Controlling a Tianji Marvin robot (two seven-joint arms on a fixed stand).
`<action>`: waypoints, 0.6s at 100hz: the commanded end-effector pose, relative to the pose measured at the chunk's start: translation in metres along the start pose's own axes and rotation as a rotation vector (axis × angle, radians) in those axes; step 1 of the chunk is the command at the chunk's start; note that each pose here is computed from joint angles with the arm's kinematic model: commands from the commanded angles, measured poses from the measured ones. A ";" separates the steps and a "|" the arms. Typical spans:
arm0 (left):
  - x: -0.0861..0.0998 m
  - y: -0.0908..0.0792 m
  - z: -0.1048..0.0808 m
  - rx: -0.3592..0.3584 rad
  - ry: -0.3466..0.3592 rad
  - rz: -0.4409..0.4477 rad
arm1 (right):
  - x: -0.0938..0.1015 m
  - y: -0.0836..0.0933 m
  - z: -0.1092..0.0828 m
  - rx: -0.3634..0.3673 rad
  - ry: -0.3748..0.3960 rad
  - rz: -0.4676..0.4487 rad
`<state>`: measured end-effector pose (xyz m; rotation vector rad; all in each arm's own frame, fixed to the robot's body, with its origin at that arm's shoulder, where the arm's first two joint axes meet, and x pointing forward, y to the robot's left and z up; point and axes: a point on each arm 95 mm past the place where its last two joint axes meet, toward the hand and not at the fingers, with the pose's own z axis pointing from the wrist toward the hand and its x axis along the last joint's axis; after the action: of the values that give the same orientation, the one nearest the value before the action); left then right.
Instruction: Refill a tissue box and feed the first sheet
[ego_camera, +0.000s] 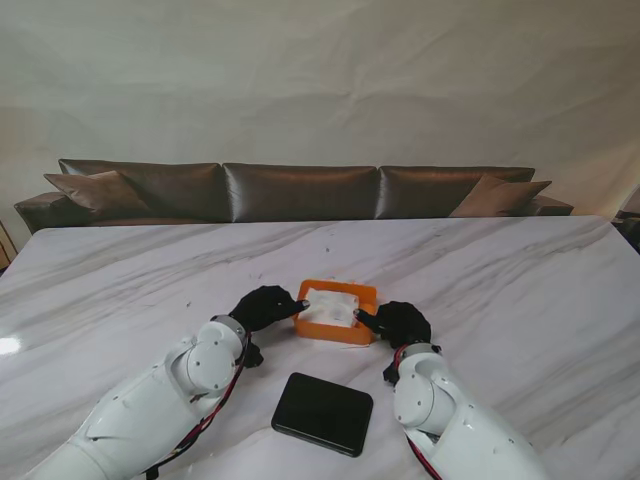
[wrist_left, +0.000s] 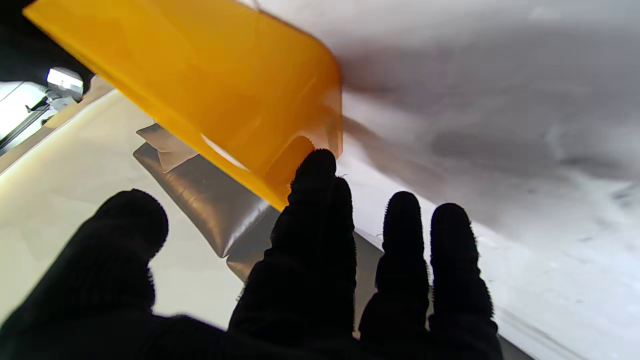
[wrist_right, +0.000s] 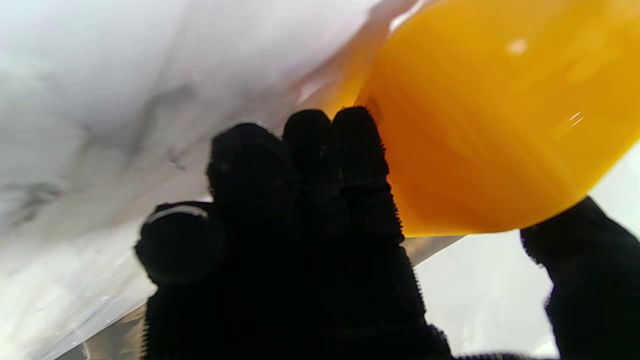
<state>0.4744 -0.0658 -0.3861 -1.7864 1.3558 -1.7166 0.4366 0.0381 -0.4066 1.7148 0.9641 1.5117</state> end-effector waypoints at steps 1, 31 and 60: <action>-0.005 0.019 -0.007 -0.047 -0.014 -0.007 | 0.019 0.000 0.004 0.008 0.043 0.022; -0.009 0.019 -0.015 -0.010 -0.040 -0.027 | 0.020 -0.004 0.005 0.056 0.058 -0.005; -0.005 0.017 -0.021 -0.001 -0.038 -0.015 | 0.013 -0.005 0.004 0.109 0.038 -0.029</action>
<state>0.4558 -0.0548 -0.3963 -1.8153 1.2979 -1.6762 0.4426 0.0466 -0.4056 1.7395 1.0874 1.4967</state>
